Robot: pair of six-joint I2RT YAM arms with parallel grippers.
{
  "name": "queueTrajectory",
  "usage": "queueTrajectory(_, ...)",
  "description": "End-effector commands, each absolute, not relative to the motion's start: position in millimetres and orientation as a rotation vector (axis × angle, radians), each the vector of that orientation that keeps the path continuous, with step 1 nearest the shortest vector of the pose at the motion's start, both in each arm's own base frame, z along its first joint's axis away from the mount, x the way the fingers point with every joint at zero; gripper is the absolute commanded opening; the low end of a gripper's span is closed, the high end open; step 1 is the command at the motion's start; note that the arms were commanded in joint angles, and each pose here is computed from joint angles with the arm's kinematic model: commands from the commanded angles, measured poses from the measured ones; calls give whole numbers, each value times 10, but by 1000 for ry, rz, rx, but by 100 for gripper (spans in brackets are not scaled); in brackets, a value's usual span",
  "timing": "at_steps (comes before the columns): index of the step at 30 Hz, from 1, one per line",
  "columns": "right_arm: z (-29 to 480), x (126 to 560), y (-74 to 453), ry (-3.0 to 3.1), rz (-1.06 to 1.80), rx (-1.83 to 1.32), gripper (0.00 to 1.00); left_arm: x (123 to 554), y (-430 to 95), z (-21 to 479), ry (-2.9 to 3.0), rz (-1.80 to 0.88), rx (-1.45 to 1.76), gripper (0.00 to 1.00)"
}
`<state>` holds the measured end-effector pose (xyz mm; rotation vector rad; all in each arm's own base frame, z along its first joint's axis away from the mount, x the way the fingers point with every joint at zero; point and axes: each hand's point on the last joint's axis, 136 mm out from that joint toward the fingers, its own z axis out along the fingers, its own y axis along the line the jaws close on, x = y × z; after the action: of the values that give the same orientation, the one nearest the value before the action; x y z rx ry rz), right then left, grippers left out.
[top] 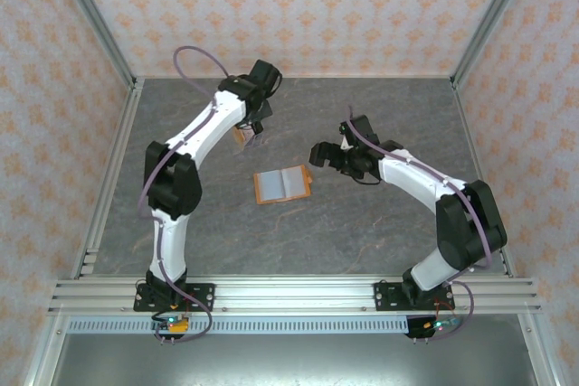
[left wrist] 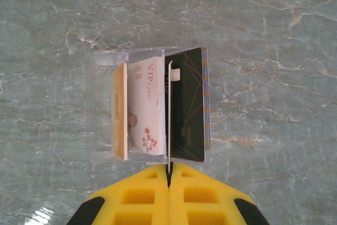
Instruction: Take the credit cards out of the card holder
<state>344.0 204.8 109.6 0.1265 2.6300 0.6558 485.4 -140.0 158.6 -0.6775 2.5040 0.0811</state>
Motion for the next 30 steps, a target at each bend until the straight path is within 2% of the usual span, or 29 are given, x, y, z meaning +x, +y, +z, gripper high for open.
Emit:
queueTrajectory(1, 1244, 3444, 2006, 2605, 608, 55, 99, 4837, -1311, 1629, 2476, 199, -730, 0)
queueTrajectory(10, 1227, 3432, 2017, 2617, 606, 25, 100, 4991, -1380, 1415, 2487, 195, -751, 0)
queueTrajectory(20, 1247, 3407, 2013, 2629, 601, 18, 99, 4969, -1414, 1175, 2550, 179, -803, 0)
queueTrajectory(30, 1293, 3389, 2006, 2634, 600, 16, 98, 5017, -1598, 1034, 2660, -18, -765, 19)
